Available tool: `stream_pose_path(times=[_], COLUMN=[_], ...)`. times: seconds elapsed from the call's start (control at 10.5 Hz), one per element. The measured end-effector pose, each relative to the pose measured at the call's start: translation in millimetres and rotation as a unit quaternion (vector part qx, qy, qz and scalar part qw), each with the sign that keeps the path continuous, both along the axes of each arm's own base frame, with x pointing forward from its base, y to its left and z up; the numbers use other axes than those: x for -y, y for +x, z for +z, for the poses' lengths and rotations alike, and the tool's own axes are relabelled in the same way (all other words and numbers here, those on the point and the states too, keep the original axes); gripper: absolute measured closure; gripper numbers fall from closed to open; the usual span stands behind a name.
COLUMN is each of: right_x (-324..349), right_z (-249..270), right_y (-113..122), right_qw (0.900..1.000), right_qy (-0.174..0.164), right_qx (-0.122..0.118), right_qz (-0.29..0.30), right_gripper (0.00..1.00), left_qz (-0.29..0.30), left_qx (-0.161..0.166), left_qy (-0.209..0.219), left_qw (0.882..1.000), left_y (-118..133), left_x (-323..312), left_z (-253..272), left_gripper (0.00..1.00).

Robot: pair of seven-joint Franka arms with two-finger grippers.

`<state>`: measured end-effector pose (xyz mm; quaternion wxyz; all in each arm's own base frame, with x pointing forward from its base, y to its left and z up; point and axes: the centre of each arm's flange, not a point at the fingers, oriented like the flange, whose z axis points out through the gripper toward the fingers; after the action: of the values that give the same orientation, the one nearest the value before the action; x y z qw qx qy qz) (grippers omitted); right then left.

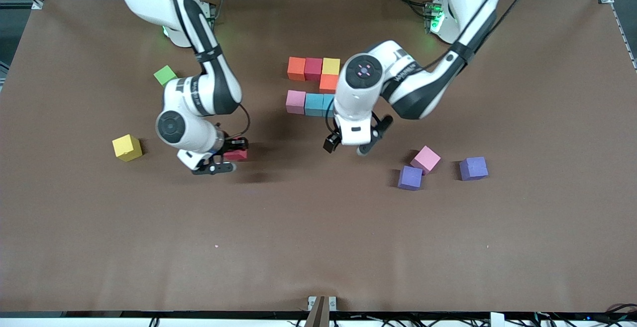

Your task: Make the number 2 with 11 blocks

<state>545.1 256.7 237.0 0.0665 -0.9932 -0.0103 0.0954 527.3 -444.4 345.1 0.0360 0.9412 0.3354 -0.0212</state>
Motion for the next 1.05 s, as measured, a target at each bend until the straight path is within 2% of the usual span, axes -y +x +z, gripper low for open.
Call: stream_pose_path(times=[0.1, 0.29, 0.57, 0.76, 0.86, 1.05], right_x=[-25.6, -67.0, -104.1, -130.9, -144.6, -166.4], right_z=[3.7, 7.3, -1.4, -16.0, -23.6, -33.6], right_y=[-5.9, -21.2, -39.5, -51.9, -58.2, -70.2], right_qw=[1.000, 1.000, 0.999, 0.998, 0.997, 0.997], right_qy=[-0.006, -0.021, -0.041, -0.064, -0.068, -0.071], right_qx=[-0.001, 0.000, -0.003, -0.003, -0.004, -0.008], right_qz=[-0.010, -0.015, -0.016, -0.021, -0.021, -0.022], right_gripper=[0.40, 0.40, 0.40, 0.40, 0.40, 0.40], left_qz=[-0.078, -0.202, -0.347, -0.416, -0.437, -0.452], left_qx=[0.005, 0.013, 0.009, 0.005, 0.003, 0.003], left_qy=[0.000, 0.007, 0.019, 0.033, 0.038, 0.039], left_qw=[0.997, 0.979, 0.938, 0.909, 0.899, 0.891], left_y=[5.5, 20.3, 35.0, 53.6, 61.9, 69.6], left_x=[-7.0, -26.7, -49.7, -78.6, -92.1, -103.4], left_z=[-2.8, -11.6, -35.0, -51.5, -56.6, -69.1], left_gripper=[0.00, 0.00, 0.00, 0.00, 0.00, 0.00])
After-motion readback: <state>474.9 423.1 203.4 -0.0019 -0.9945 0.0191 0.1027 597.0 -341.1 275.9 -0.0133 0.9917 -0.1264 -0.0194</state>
